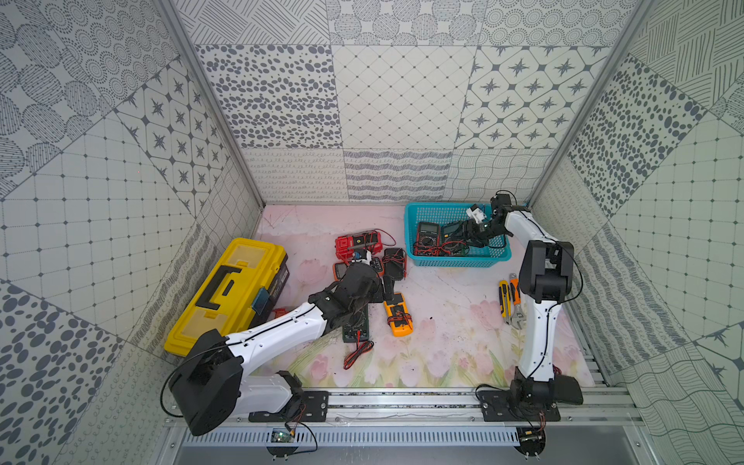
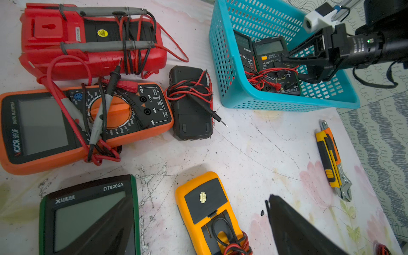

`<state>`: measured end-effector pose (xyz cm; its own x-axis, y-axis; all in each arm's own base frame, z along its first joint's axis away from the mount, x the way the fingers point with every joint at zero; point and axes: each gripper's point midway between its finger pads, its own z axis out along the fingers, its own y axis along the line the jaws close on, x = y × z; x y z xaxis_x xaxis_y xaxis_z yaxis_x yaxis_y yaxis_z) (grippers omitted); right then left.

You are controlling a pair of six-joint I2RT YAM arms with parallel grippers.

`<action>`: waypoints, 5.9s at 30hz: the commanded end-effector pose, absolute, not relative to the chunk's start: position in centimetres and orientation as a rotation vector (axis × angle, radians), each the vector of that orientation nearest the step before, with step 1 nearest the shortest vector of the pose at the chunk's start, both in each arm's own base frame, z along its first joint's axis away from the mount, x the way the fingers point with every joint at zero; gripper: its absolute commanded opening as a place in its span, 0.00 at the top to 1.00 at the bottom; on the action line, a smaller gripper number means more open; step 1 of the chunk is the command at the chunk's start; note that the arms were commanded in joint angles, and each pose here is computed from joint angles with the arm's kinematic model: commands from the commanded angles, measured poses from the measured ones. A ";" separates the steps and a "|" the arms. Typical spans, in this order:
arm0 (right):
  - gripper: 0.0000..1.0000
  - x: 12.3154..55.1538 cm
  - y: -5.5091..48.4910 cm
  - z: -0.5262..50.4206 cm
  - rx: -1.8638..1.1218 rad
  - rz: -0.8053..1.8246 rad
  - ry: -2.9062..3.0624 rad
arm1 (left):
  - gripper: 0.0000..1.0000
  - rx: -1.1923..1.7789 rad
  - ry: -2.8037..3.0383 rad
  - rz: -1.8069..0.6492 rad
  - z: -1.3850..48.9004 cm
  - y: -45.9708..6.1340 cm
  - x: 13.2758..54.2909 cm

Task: Put the multimeter into the basket
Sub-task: Place the multimeter in the basket, then pick up the multimeter from the center of the board, then place the multimeter in the basket, then pick up the multimeter from the center of the board.

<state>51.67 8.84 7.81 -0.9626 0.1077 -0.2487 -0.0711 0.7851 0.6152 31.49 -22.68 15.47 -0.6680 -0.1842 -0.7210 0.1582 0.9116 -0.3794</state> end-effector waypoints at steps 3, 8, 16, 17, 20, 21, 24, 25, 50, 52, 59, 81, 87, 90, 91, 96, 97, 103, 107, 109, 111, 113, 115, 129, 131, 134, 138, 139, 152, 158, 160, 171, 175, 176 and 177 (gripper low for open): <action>0.25 52.3 7.5 9.3 0.048 0.766 2.721 | 0.01 -0.037 2.238 -0.513 15.7 -22.3 31.8; 0.22 52.5 5.5 12.0 0.116 0.550 2.713 | 0.01 -0.048 2.223 -0.485 16.3 -21.7 31.9; 0.22 51.1 2.6 18.1 0.220 0.243 2.610 | 0.01 -0.090 2.204 -0.382 17.3 -19.2 32.1; 0.22 50.8 2.6 18.8 0.226 0.229 2.593 | 0.01 -0.107 2.216 -0.363 17.3 -18.7 32.1; 0.22 49.3 3.7 21.2 0.214 0.203 2.528 | 0.01 -0.162 2.248 -0.333 17.0 -17.1 32.2; 0.22 48.7 4.2 22.0 0.203 0.193 2.505 | 0.01 -0.182 2.255 -0.328 16.9 -16.5 32.1; 0.21 46.1 6.6 23.9 0.164 0.168 2.451 | 0.01 -0.261 2.279 -0.317 16.2 -14.4 31.8; 0.21 45.0 7.6 24.2 0.149 0.158 2.436 | 0.01 -0.294 2.286 -0.311 15.8 -13.6 31.7; 0.15 27.6 33.7 10.9 -0.373 0.219 2.716 | 0.01 -0.691 2.262 -0.238 13.3 -4.3 27.0; 0.13 27.5 33.6 10.1 -0.383 0.185 2.742 | 0.01 -0.692 2.265 -0.247 13.1 -4.4 27.0; 0.10 26.2 32.5 6.8 -0.436 0.056 2.838 | 0.01 -0.692 2.281 -0.270 12.4 -4.9 27.5; 0.64 24.4 31.2 4.9 -0.537 -0.009 2.907 | 0.01 -0.693 2.287 -0.263 12.3 -4.9 27.7; 0.75 26.1 30.0 10.6 -0.539 -0.016 2.750 | 0.01 -0.689 2.282 -0.252 12.5 -4.7 27.7; 0.79 26.8 29.6 14.6 -0.536 0.028 2.641 | 0.01 -0.687 2.278 -0.250 12.6 -4.7 27.8; 0.80 27.2 29.2 16.1 -0.524 0.033 2.600 | 0.01 -0.687 2.276 -0.251 12.6 -4.7 27.8; 0.82 30.1 25.8 22.1 -0.419 0.023 2.456 | 0.01 -0.673 2.266 -0.271 13.1 -5.0 28.2; 0.82 31.1 24.5 22.8 -0.381 0.008 2.446 | 0.01 -0.666 2.266 -0.275 13.1 -5.1 28.2; 0.81 37.8 17.1 24.6 -0.200 -0.112 2.398 | 0.01 -0.650 2.274 -0.300 12.9 -5.6 28.5; 0.82 42.3 12.3 24.3 -0.126 -0.234 2.396 | 0.01 -0.638 2.284 -0.319 12.7 -6.0 28.7; 0.81 44.5 9.7 23.6 -0.077 -0.303 2.410 | 0.01 -0.631 2.289 -0.330 12.7 -6.3 28.9; 0.82 46.2 7.7 22.5 -0.048 -0.344 2.434 | 0.01 -0.628 2.293 -0.341 12.7 -6.4 28.9; 0.82 47.7 6.3 21.1 -0.023 -0.333 2.472 | 0.01 -0.630 2.292 -0.357 12.6 -6.6 29.0; 0.82 49.0 4.9 19.6 0.006 -0.325 2.504 | 0.01 -0.630 2.286 -0.380 12.7 -6.9 29.1; 0.83 52.7 0.5 11.3 0.045 -0.342 2.690 | 0.01 -0.617 2.265 -0.409 13.4 -7.1 29.2; 0.83 52.9 0.4 10.2 0.037 -0.352 2.716 | 0.01 -0.616 2.265 -0.403 13.4 -7.1 29.1; 0.82 53.0 0.3 8.6 0.028 -0.359 2.752 | 0.01 -0.613 2.259 -0.395 13.7 -6.9 29.1; 0.79 52.9 0.0 6.5 0.044 -0.342 2.803 | 0.01 -0.612 2.257 -0.387 13.7 -6.8 29.1; 0.77 52.8 0.0 6.0 0.049 -0.328 2.817 | 0.01 -0.612 2.256 -0.386 13.8 -6.8 29.2; 0.29 52.1 0.2 6.7 0.114 -0.247 2.850 | 0.01 -0.595 2.252 -0.371 14.2 -6.8 29.5; 0.17 52.2 -0.1 12.1 0.159 -0.261 2.764 | 0.01 -0.597 2.257 -0.374 13.9 -6.8 29.4; 0.14 52.1 -0.2 13.8 0.173 -0.270 2.733 | 0.01 -0.599 2.256 -0.374 14.0 -6.8 29.4; 0.14 48.8 4.5 22.8 0.120 -0.206 2.574 | 0.01 -0.598 2.263 -0.368 14.2 -6.6 28.9; 0.12 45.9 9.7 25.2 0.036 -0.131 2.480 | 0.01 -0.620 2.283 -0.355 14.0 -6.3 28.2; 0.12 45.0 11.4 25.4 0.011 -0.094 2.462 | 0.01 -0.623 2.290 -0.353 13.9 -6.2 28.0; 0.12 44.0 13.2 25.4 -0.016 -0.054 2.449 | 0.01 -0.629 2.299 -0.351 13.8 -6.2 27.8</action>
